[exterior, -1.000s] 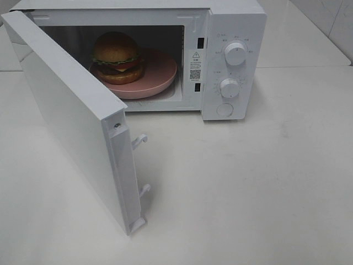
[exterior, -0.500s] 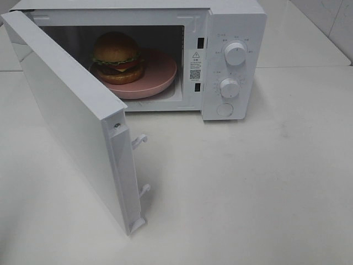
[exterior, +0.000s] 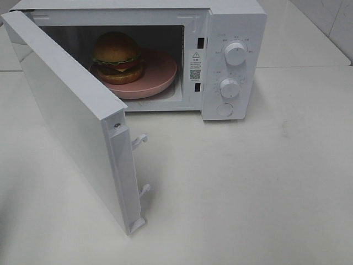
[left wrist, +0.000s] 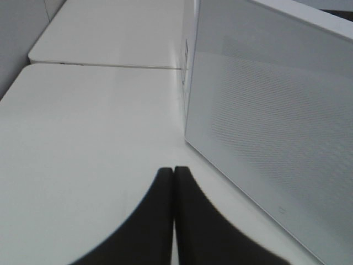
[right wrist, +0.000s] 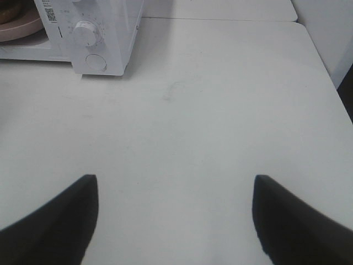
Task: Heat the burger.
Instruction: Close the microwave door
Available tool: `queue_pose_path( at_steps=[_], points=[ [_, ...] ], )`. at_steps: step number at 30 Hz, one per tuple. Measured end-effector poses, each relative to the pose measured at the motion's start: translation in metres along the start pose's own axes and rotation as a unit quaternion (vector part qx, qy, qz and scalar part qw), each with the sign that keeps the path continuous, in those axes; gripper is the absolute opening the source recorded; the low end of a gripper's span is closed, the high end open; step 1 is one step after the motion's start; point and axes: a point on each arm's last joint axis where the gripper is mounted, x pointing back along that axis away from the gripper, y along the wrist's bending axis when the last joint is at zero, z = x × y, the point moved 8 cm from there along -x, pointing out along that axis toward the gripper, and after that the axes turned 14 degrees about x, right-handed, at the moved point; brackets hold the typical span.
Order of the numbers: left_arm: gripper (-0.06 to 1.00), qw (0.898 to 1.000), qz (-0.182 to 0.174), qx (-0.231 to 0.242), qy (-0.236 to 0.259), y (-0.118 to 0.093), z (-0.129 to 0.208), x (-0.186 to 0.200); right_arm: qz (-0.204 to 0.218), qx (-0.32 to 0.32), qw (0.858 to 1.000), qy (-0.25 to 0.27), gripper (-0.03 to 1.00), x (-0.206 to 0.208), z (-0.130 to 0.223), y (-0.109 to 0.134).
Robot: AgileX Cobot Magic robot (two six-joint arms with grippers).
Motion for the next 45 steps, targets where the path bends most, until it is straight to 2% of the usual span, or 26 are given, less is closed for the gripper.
queue_pose_path(
  at_steps=[5,8,14,16,17,19,26,30,33,35,41,45],
  points=[
    [0.00,0.999,-0.023,-0.007,-0.023,0.009,-0.006,-0.022,0.000,0.000,1.000,0.000,0.75,0.000,0.000,0.000],
    [0.00,0.999,-0.032,-0.010,-0.020,0.012,-0.005,-0.033,0.000,0.000,1.000,0.000,0.75,0.000,0.000,0.000],
    [0.00,0.999,-0.019,-0.022,-0.013,0.006,0.000,-0.048,0.000,0.000,1.000,0.000,0.75,0.000,0.000,0.000],
    [0.00,0.998,0.022,-0.056,-0.006,-0.014,0.008,-0.062,0.000,0.000,1.000,0.000,0.75,0.000,0.000,0.000],
    [0.00,0.998,0.022,-0.056,-0.006,-0.014,0.008,-0.062,0.000,0.000,1.000,0.000,0.75,0.000,0.000,0.000],
    [0.00,0.996,0.051,-0.069,0.003,-0.028,0.017,-0.072,0.000,0.000,1.000,0.000,0.75,0.000,0.000,0.000],
    [0.00,0.995,0.084,-0.053,0.004,-0.045,0.028,-0.089,0.000,0.000,1.000,0.000,0.75,0.000,0.000,0.000],
    [0.00,0.991,0.115,-0.065,0.021,-0.062,0.047,-0.100,0.000,0.000,1.000,0.000,0.75,0.000,0.000,0.000],
    [0.00,0.990,0.124,-0.068,0.024,-0.067,0.050,-0.102,0.000,0.000,1.000,0.000,0.75,0.000,0.000,0.000],
    [0.00,0.986,0.152,-0.069,0.027,-0.091,0.059,-0.111,0.000,0.000,1.000,0.000,0.75,0.000,0.000,0.000],
    [0.00,0.984,0.163,-0.072,0.027,-0.112,0.065,-0.121,0.000,0.000,1.000,0.000,0.75,0.000,0.000,0.000],
    [0.00,0.979,0.184,-0.079,0.025,-0.137,0.069,-0.132,0.000,0.000,1.000,0.000,0.75,0.000,0.000,0.000]
  ],
)
